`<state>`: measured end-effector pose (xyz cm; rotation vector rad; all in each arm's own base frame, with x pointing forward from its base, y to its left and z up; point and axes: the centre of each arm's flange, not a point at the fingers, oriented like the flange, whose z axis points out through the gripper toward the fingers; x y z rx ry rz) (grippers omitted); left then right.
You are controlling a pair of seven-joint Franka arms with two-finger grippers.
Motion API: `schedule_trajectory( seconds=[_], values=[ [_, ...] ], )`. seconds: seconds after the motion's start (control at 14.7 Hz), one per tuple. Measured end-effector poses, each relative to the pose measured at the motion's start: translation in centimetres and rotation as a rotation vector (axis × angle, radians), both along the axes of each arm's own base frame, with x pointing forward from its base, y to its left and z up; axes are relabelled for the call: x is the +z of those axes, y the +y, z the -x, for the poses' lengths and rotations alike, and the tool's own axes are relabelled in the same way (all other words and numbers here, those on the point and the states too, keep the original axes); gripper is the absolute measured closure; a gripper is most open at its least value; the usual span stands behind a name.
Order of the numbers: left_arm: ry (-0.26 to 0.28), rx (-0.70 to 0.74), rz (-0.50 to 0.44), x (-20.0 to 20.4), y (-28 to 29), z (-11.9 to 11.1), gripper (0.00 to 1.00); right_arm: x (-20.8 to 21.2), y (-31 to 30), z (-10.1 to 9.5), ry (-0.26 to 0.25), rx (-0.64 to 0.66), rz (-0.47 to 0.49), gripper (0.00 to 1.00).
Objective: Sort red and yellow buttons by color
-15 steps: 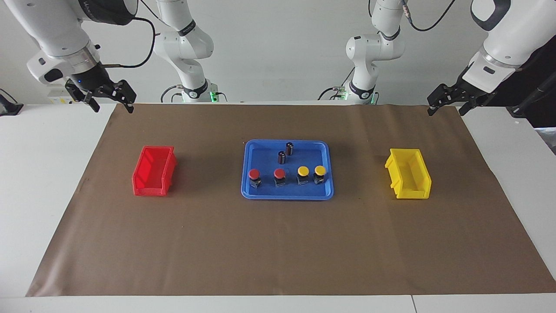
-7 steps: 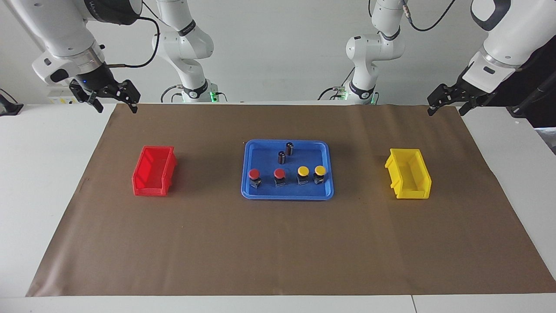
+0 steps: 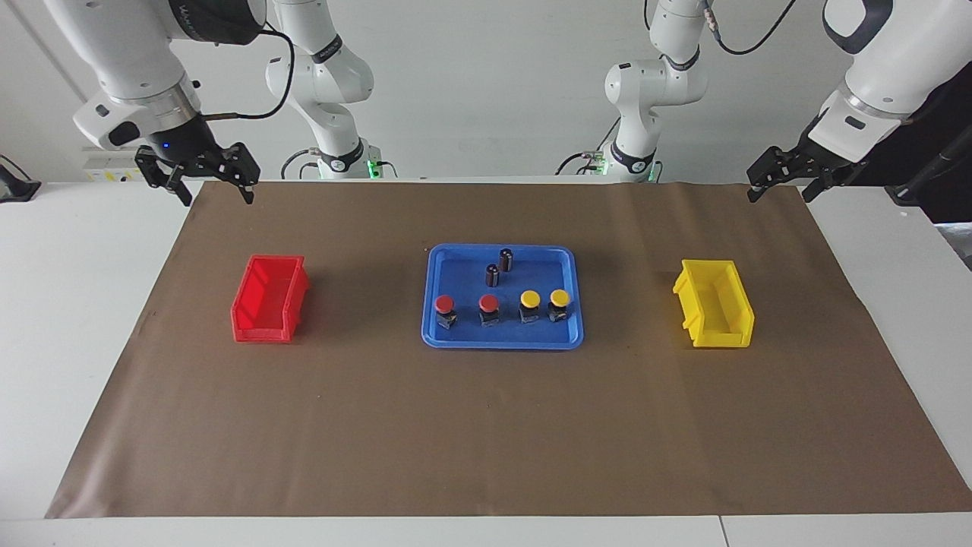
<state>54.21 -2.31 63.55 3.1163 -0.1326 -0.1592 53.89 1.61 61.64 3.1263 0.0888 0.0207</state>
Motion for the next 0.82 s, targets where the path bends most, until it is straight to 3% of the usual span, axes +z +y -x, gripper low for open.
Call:
schedule_trajectory(
  seconds=[0.2,0.48,0.82],
  values=[
    [0.0,0.0,0.0,0.0,0.0,0.0,0.0,-3.6,11.9,-1.6,-0.022,-0.037,-0.019,0.0],
    [0.0,0.0,0.0,0.0,0.0,0.0,0.0,-11.4,24.7,-2.3,-0.031,-0.084,-0.029,0.0],
    [0.0,0.0,0.0,0.0,0.0,0.0,0.0,-17.6,26.2,-2.8,-0.028,-0.093,-0.049,0.0]
  ],
)
